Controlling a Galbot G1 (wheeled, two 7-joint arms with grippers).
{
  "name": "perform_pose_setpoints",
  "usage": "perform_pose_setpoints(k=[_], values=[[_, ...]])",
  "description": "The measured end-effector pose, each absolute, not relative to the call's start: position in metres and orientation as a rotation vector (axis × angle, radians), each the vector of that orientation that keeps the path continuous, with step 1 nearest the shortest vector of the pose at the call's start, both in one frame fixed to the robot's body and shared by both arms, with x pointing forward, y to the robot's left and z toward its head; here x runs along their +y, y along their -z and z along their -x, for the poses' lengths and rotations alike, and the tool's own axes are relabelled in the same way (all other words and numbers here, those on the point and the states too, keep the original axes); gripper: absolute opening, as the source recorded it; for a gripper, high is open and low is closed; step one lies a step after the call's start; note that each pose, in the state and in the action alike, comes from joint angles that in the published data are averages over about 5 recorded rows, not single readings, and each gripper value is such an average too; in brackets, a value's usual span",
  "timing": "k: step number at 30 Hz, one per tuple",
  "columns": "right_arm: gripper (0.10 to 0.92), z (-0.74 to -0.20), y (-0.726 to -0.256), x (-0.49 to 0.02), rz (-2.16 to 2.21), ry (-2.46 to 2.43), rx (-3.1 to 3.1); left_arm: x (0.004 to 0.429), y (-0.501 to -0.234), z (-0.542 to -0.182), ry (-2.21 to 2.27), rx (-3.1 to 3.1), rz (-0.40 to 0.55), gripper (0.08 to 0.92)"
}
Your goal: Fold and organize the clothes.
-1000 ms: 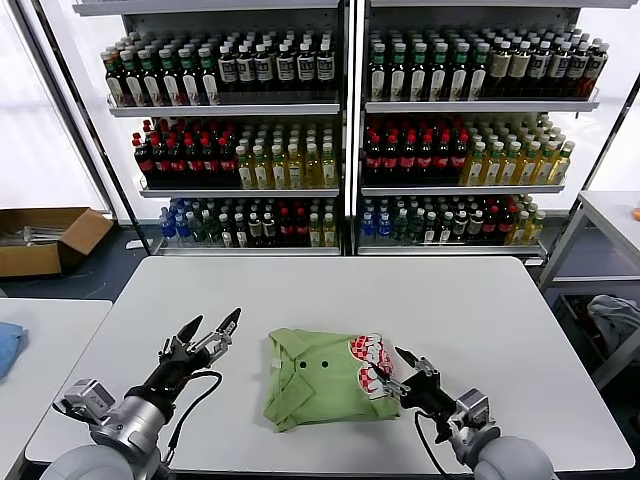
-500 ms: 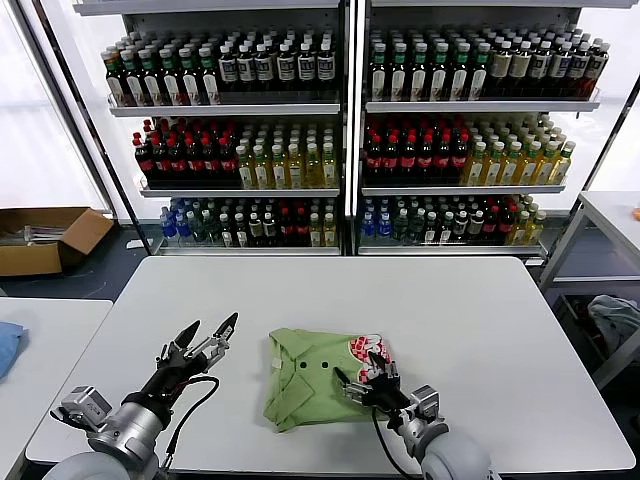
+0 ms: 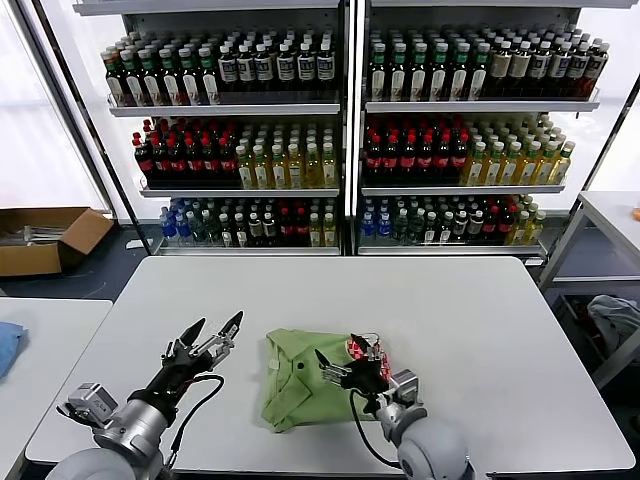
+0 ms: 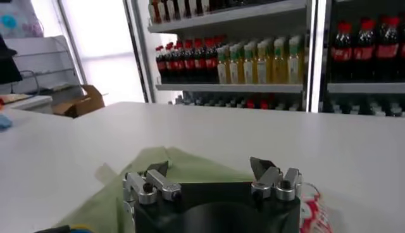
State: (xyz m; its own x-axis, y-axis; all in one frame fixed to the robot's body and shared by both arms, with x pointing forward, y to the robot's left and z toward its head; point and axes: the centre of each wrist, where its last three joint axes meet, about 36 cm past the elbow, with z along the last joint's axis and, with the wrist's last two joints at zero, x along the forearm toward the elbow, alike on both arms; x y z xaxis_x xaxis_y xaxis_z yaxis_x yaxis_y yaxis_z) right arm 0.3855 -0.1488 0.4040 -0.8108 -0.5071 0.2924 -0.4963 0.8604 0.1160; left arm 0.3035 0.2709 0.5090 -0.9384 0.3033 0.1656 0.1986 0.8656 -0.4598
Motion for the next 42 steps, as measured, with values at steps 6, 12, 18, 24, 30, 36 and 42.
perform_pose_setpoints(k=[6,12,18,24,30,36,42], values=[[0.823,-0.395,-0.389,-0.122,-0.789,0.011,-2.669,0.273,-0.507,-0.302,-0.653,-2.802,0.375,0.823],[0.823,-0.399,-0.373,-0.109,-0.800,-0.039,-2.611,0.278,-0.504,-0.301,-0.652,-2.804,0.354,0.823],[0.823,-0.399,-0.381,-0.111,-0.794,-0.042,-2.647,0.285,-0.503,-0.304,-0.635,-2.825,0.331,0.823],[0.823,-0.395,-0.414,-0.137,-0.767,-0.010,-2.795,0.297,-0.499,-0.307,-0.566,-2.861,0.299,0.823],[0.823,-0.385,-0.439,-0.186,-0.648,0.009,-2.949,0.311,-0.494,-0.310,-0.488,-2.908,0.262,0.823],[0.823,-0.367,-0.445,-0.239,-0.477,0.029,-3.040,0.327,-0.486,-0.312,-0.339,-2.989,0.217,0.823],[0.823,-0.337,-0.442,-0.285,-0.318,0.004,-3.098,0.341,-0.476,-0.308,-0.158,-3.057,0.183,0.823]])
